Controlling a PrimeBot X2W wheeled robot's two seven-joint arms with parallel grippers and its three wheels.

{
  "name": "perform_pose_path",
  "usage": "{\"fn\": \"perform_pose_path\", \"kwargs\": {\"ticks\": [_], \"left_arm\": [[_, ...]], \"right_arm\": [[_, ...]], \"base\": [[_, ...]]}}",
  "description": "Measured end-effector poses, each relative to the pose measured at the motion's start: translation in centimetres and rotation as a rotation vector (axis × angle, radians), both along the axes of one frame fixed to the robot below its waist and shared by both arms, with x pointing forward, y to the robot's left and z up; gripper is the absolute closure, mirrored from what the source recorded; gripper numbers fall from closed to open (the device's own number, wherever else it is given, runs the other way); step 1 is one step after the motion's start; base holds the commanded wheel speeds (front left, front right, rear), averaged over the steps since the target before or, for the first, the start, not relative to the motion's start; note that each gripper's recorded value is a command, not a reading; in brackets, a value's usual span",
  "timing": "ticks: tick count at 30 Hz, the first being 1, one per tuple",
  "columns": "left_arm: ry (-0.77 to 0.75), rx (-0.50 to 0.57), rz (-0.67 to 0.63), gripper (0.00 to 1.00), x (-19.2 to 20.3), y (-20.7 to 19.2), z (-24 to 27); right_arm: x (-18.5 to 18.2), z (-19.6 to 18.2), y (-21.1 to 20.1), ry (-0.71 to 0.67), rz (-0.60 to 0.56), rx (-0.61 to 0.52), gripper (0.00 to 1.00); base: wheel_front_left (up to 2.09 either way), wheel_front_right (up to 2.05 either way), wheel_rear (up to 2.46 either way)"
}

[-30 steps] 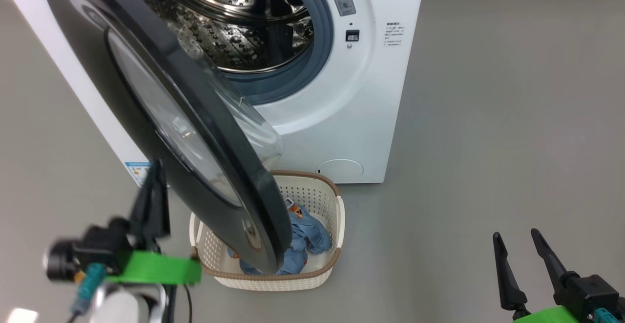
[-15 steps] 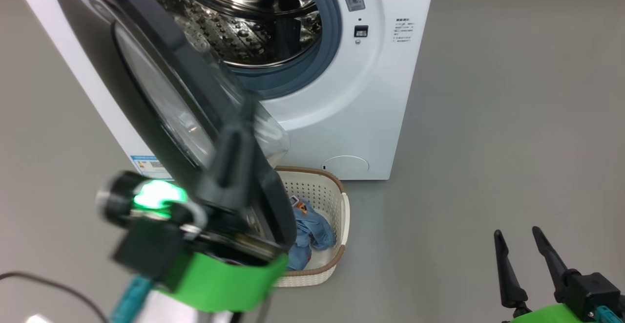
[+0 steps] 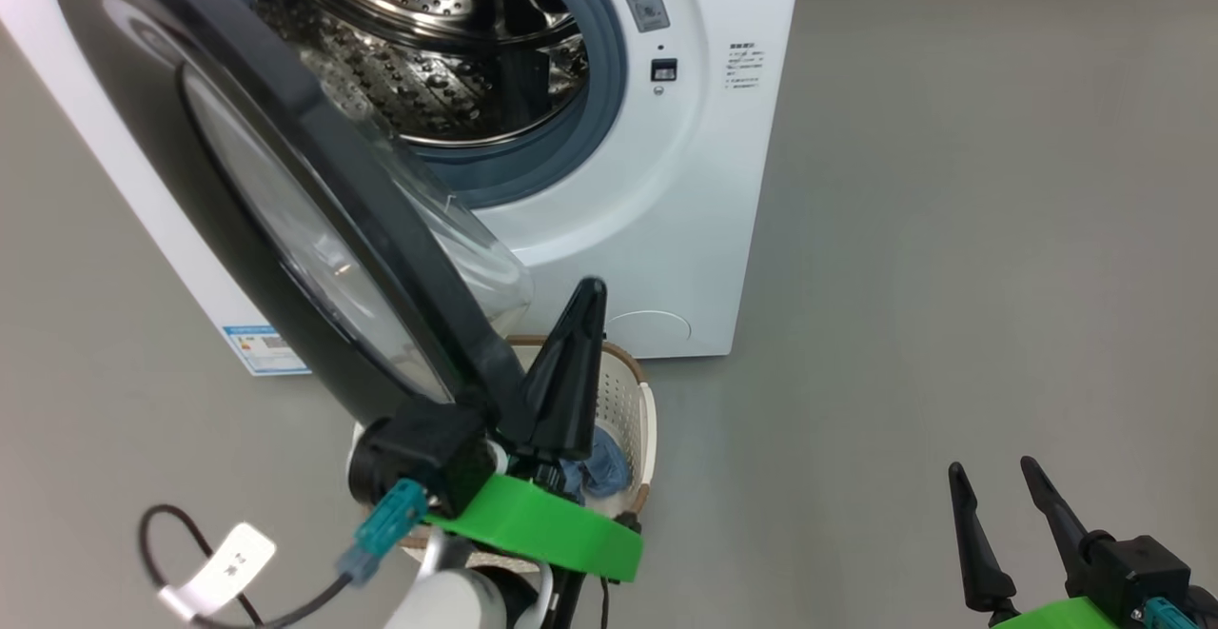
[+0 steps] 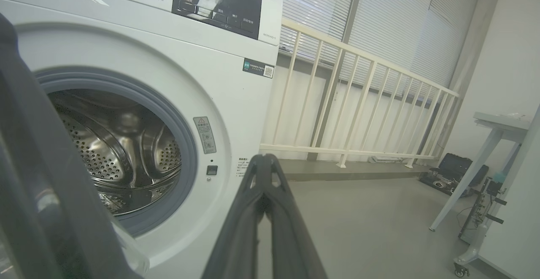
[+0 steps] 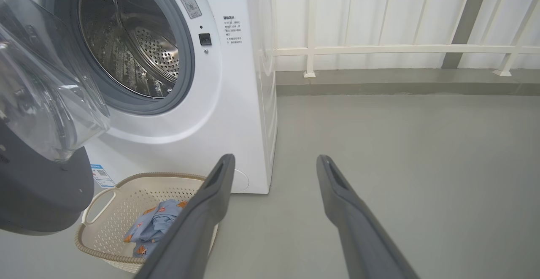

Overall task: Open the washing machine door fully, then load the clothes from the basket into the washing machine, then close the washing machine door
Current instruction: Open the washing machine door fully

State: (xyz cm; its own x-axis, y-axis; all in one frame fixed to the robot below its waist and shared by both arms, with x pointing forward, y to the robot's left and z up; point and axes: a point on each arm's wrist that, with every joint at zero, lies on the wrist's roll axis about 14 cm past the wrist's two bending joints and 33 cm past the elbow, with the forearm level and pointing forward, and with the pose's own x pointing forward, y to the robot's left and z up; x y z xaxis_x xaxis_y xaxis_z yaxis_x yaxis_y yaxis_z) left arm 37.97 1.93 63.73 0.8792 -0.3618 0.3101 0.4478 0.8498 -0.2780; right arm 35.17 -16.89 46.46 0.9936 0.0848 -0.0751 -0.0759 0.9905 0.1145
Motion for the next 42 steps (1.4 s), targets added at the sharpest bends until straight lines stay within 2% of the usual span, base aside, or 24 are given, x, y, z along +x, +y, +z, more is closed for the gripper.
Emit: {"fn": "perform_pose_path", "kwargs": {"ticks": [10,22,42], "left_arm": [[0.161,0.024,0.036,1.00,1.3,0.5,-5.4],[0.283,-0.009,0.025,1.00,1.2,0.1,-9.6],[0.319,0.015,0.095,1.00,1.9,2.0,-11.8]], "right_arm": [[-0.3,-0.4,-0.4,0.012,-0.013,0.001,0.00],[-0.2,-0.9,-0.3,0.032,-0.009,0.002,0.00],[0.8,-1.2,0.6,0.042,0.018,0.003,0.00]], "base": [[0.00,0.00,0.00],[0.00,0.00,0.00],[0.00,0.00,0.00]]}}
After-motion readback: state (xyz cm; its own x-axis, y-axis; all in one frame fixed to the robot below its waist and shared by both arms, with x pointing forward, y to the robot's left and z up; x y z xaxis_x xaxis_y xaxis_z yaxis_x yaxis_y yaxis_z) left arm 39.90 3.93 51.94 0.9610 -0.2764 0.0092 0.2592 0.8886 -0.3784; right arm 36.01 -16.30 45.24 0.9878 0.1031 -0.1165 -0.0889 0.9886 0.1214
